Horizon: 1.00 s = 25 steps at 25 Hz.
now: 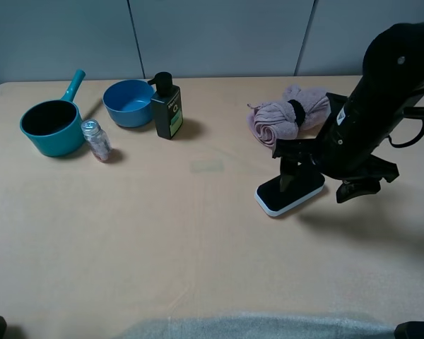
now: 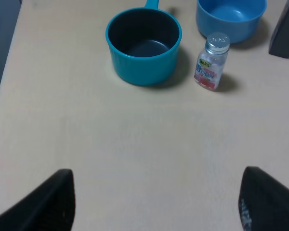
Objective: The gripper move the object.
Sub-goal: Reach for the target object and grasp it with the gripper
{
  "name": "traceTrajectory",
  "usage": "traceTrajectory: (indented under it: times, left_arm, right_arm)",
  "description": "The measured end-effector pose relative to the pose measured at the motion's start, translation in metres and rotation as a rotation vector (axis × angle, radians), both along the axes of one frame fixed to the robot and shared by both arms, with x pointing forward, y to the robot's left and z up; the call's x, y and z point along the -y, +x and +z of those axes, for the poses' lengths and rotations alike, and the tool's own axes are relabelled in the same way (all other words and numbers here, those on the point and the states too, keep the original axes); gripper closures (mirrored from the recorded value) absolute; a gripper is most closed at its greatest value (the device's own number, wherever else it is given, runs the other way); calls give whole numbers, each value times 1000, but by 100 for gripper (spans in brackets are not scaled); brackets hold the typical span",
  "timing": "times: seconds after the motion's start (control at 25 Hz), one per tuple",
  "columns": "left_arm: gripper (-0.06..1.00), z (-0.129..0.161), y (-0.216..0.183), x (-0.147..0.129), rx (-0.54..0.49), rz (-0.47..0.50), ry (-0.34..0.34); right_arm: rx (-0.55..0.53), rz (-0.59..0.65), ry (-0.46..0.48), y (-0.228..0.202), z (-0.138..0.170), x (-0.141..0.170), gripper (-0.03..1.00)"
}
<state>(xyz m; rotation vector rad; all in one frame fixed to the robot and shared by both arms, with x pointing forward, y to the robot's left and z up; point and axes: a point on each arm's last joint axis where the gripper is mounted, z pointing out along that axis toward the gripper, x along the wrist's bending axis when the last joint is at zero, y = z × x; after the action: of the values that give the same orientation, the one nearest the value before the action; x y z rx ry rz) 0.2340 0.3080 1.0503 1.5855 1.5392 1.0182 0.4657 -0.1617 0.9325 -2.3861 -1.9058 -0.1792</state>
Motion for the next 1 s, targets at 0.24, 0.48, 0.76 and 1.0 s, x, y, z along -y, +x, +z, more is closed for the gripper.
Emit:
traceTrajectory:
  times: [0.24, 0.48, 0.76, 1.0]
  left_arm:
    - [18, 0, 0, 0, 0, 0, 0]
    - [18, 0, 0, 0, 0, 0, 0]
    - [18, 0, 0, 0, 0, 0, 0]
    - [18, 0, 0, 0, 0, 0, 0]
  right_arm:
    - [69, -96, 48, 10, -4, -5, 33]
    - [65, -182, 78, 17, -20, -10, 33]
    - [31, -203, 61, 20, -41, -12, 33]
    - [72, -214, 80, 24, -41, -13, 33]
